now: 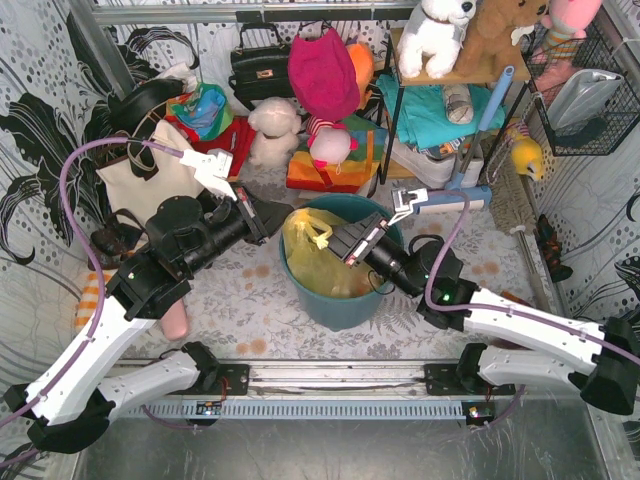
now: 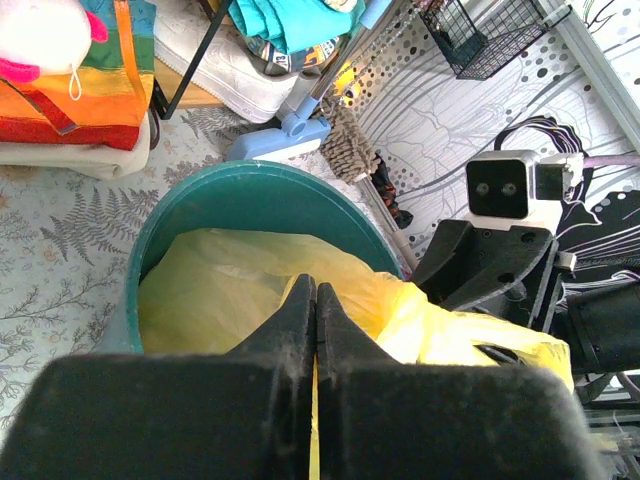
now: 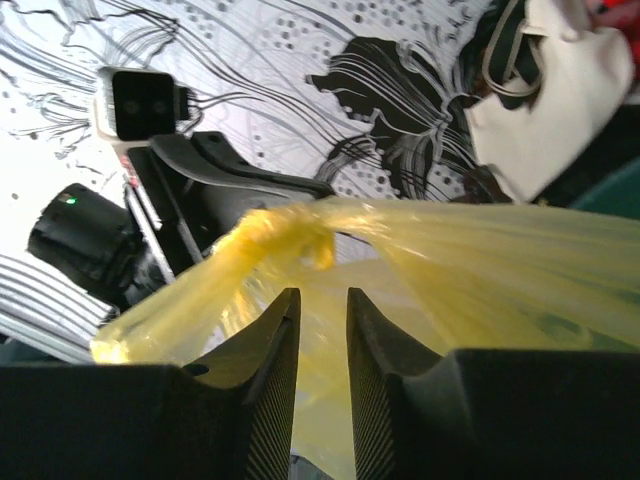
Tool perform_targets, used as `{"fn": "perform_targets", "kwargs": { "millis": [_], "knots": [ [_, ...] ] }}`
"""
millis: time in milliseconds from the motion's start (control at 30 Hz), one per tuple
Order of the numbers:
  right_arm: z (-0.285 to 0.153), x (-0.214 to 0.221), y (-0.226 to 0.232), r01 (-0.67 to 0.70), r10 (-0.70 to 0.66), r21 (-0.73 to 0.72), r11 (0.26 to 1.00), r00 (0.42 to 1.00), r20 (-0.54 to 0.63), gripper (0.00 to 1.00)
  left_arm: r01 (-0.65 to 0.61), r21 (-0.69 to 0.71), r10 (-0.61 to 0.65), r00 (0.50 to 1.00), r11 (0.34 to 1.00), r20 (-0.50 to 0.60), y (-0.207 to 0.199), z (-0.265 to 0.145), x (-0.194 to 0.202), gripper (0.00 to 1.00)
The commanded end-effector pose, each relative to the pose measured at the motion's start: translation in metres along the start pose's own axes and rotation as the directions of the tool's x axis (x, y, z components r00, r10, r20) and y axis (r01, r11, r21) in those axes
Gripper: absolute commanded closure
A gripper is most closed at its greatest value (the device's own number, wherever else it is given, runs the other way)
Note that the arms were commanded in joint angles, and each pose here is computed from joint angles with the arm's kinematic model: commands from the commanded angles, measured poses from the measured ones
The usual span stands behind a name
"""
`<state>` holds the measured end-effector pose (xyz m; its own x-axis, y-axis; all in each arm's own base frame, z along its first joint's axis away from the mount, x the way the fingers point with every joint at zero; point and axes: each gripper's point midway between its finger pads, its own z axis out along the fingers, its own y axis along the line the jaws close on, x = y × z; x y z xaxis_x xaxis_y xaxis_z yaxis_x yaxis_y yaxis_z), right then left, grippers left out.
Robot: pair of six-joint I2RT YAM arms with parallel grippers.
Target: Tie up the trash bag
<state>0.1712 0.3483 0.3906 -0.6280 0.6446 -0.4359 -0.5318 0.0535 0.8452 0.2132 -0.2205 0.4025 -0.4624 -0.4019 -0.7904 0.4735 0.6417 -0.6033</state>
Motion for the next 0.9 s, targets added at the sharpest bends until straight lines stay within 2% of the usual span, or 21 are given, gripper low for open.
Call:
{"fn": "perform_targets", "kwargs": {
  "millis": [0,100,233,400,500,667,867],
  "knots": [
    [-0.019,0.001,-0.023,0.013,-0.011,0.135,0.991,1.000,-0.019,0.75,-0.029,0.034,0.027,0.998,0.999,0.055,-0.010,-0.007,-0.018,1.00],
    [-0.030,-0.011,-0.020,0.034,-0.035,0.158,0.987,0.999,0.002,0.78,-0.032,0.038,0.029,0.998,0.999,0.061,-0.012,-0.008,-0.020,1.00],
    [-0.041,-0.028,-0.005,0.062,-0.068,0.163,0.985,0.997,0.031,0.78,-0.039,0.049,0.035,0.996,0.998,0.077,-0.015,-0.012,-0.024,1.00],
    [-0.036,-0.030,0.022,0.075,-0.075,0.099,0.992,0.997,-0.007,0.57,-0.057,0.064,0.051,0.994,0.996,0.095,-0.020,-0.015,-0.030,1.00],
    [-0.029,-0.026,0.040,0.069,-0.067,0.044,0.997,0.997,-0.046,0.50,-0.062,0.086,0.054,0.994,0.994,0.098,-0.025,-0.016,-0.032,1.00],
    [-0.023,-0.018,0.054,0.052,-0.053,-0.010,0.999,0.994,-0.091,0.45,-0.067,0.113,0.055,0.992,0.991,0.110,-0.031,-0.016,-0.035,1.00],
    [-0.021,-0.010,0.059,0.037,-0.041,-0.026,0.999,0.989,-0.142,0.45,-0.076,0.138,0.058,0.990,0.988,0.129,-0.037,-0.018,-0.040,1.00]
  ]
}}
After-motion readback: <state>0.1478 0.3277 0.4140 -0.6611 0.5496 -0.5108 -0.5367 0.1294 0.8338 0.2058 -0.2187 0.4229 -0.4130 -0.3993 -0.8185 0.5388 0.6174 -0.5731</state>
